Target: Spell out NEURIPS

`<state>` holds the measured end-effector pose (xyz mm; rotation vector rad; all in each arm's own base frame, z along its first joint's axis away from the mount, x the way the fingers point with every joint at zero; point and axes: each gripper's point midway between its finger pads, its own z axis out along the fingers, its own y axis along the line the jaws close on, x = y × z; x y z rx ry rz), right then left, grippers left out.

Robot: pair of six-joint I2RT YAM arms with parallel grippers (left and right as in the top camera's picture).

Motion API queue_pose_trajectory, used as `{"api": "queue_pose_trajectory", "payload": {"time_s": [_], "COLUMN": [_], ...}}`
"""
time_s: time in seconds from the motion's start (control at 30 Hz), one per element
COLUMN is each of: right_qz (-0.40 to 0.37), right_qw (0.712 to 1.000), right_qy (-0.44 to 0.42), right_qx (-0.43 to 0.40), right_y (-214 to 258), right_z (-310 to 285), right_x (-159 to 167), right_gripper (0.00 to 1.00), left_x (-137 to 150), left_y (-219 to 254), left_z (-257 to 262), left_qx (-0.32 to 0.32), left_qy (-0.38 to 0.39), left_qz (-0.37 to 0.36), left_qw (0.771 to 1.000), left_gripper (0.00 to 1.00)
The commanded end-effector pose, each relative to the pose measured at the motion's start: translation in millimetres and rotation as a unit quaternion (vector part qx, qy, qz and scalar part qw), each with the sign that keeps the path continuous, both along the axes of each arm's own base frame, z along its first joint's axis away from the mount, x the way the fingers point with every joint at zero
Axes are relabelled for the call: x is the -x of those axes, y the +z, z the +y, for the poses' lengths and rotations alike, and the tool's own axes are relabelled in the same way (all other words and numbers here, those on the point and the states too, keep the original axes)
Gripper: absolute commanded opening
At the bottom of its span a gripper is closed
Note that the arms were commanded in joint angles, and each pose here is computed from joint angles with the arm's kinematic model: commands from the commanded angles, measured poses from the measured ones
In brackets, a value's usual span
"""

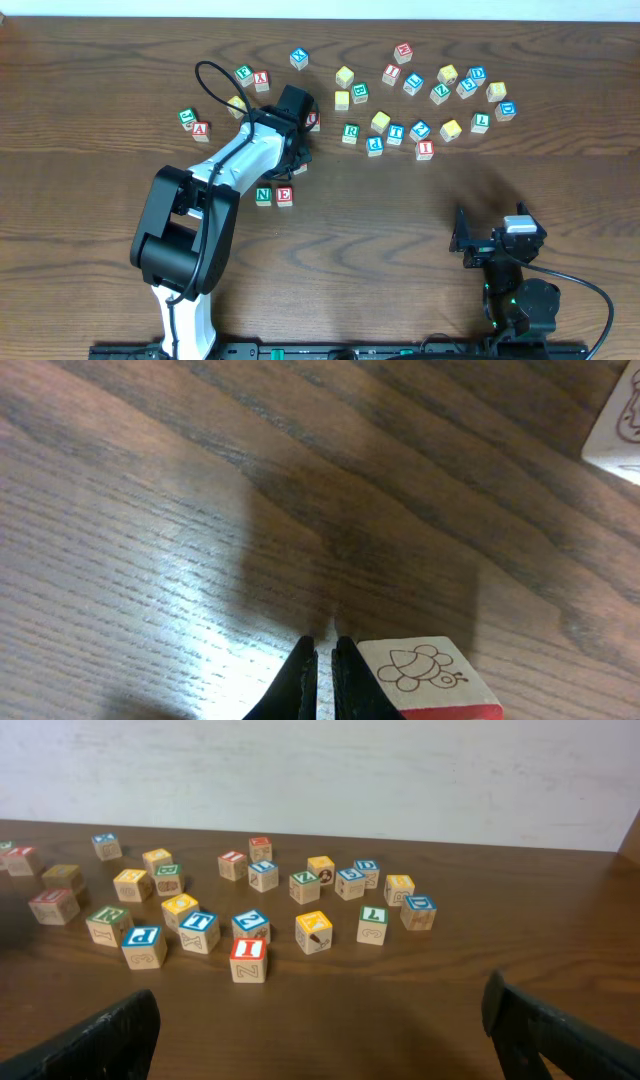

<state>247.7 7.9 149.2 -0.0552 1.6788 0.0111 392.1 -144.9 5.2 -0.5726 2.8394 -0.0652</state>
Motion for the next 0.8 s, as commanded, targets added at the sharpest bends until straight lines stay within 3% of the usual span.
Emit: {"api": "queue_pose_trajectory", "payload": {"time_s": [0.0,0.77], "right_qz": [0.001,0.001], "right_qw": [1.000,1.000], "right_qy": [-0.003,-0.003], "right_qx": [-0.008,-0.008], "right_y": [-1,-1], "right_z": [-1,-1], "right_x": [0,0], "right_gripper": [0.99,0.99], "left_x": [-5,-37], "left_y": [1,14], "left_z": [-1,-24], "left_qx": [-0.001,0.040], "left_qy": [0.001,-0.052], "left_qz": [-0.009,-0.077], "left_qw": [1.000,0.995], "left_gripper": [0.08,0.08]}}
